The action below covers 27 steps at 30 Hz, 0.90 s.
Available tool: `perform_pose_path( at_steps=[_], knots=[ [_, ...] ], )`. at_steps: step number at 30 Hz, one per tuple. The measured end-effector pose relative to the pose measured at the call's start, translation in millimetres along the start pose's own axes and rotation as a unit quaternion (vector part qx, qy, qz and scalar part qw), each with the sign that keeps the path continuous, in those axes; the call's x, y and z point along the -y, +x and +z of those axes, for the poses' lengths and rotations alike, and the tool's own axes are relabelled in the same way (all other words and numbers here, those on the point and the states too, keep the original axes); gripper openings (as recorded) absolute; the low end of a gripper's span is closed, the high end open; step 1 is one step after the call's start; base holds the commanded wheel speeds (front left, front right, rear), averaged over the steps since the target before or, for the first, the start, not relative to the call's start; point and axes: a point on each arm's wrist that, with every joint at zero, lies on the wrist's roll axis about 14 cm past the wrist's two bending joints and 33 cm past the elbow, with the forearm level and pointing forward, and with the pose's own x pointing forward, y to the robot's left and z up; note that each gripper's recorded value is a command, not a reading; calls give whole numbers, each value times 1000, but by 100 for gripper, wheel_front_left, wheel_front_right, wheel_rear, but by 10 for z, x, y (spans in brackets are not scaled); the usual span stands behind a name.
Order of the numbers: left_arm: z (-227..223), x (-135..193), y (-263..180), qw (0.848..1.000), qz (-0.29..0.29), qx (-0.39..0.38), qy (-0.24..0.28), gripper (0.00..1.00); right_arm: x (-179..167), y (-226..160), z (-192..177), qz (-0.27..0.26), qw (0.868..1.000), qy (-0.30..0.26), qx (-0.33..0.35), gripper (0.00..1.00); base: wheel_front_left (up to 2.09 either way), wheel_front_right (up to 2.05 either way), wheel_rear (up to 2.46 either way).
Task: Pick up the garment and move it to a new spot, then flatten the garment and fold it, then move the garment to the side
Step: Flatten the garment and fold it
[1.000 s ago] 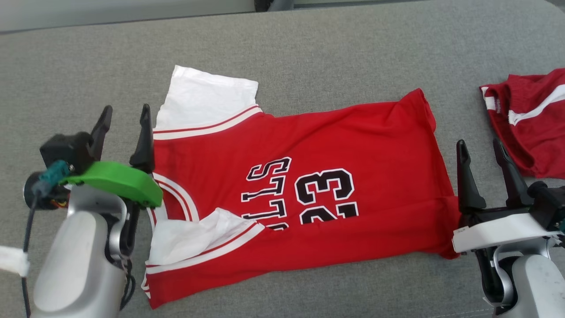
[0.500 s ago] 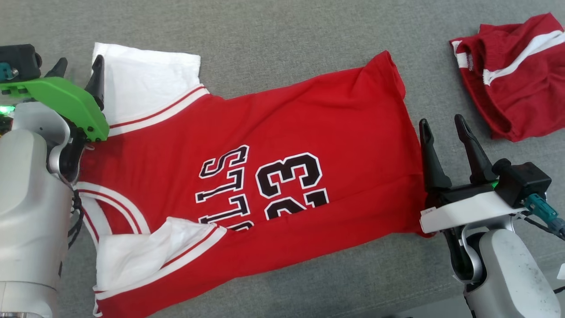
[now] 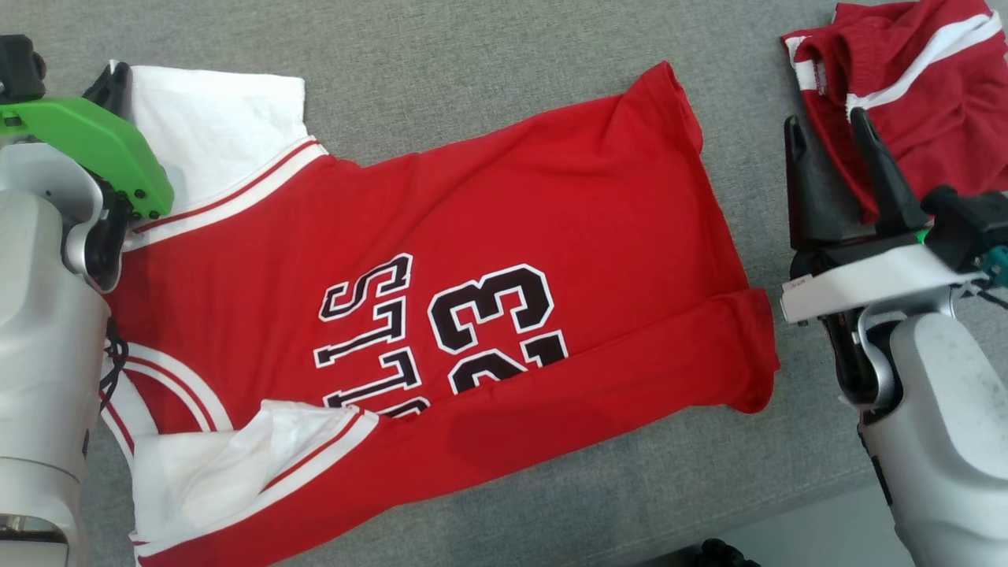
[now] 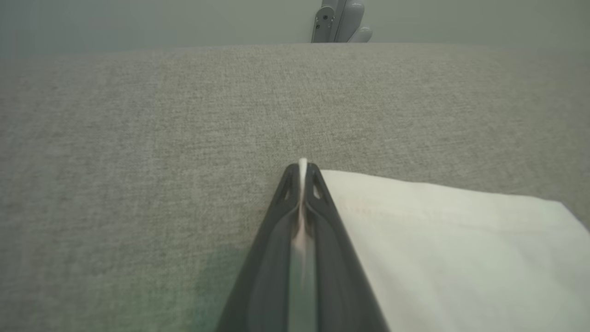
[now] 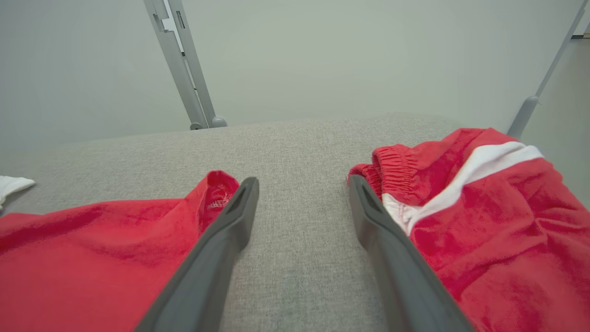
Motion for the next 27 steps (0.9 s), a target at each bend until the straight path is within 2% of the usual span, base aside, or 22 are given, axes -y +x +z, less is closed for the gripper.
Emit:
perform_pose_path(
  at_steps=[3, 7, 11, 14, 15, 16, 17, 18, 23, 27],
  knots=[
    [7, 32, -36, 1000, -3, 2, 1, 0, -58, 206, 39, 26, 1000, -12, -7, 100, 0, 0, 0],
    [23, 60, -93, 1000, -6, 7, -2, 0, -307, 448, 10, 74, 997, -14, -25, 100, 0, 0, 0],
    [16, 27, -151, 1000, -4, 11, 0, 0, -559, 578, -173, 114, 991, -12, -66, 100, 0, 0, 0],
    [13, 9, -176, 1000, -3, 14, 0, 0, -626, 634, -357, 127, 985, -12, -113, 100, 0, 0, 0],
    [13, 1, -182, 1000, -3, 14, 1, 0, -633, 647, -407, 131, 983, -16, -127, 74, 0, 0, 0],
    [16, -3, -187, 1000, -3, 16, 1, 0, -632, 663, -447, 132, 981, -15, -140, 41, 0, 0, 0],
    [19, 1, -191, 1000, -4, 18, -2, 0, -628, 679, -484, 133, 979, -17, -154, 15, 0, 0, 0],
    [21, 0, -198, 1000, -4, 20, -1, 0, -628, 700, -494, 135, 977, -19, -161, 0, 0, 0, 0],
    [125, -27, -235, 999, -3, 42, 4, 0, -674, 775, -465, 148, 971, -6, -189, 0, 0, 0, 0],
    [323, -46, -273, 997, -2, 72, 12, 0, -615, 862, -273, 147, 974, 8, -172, 0, 0, 0, 0]
  ],
)
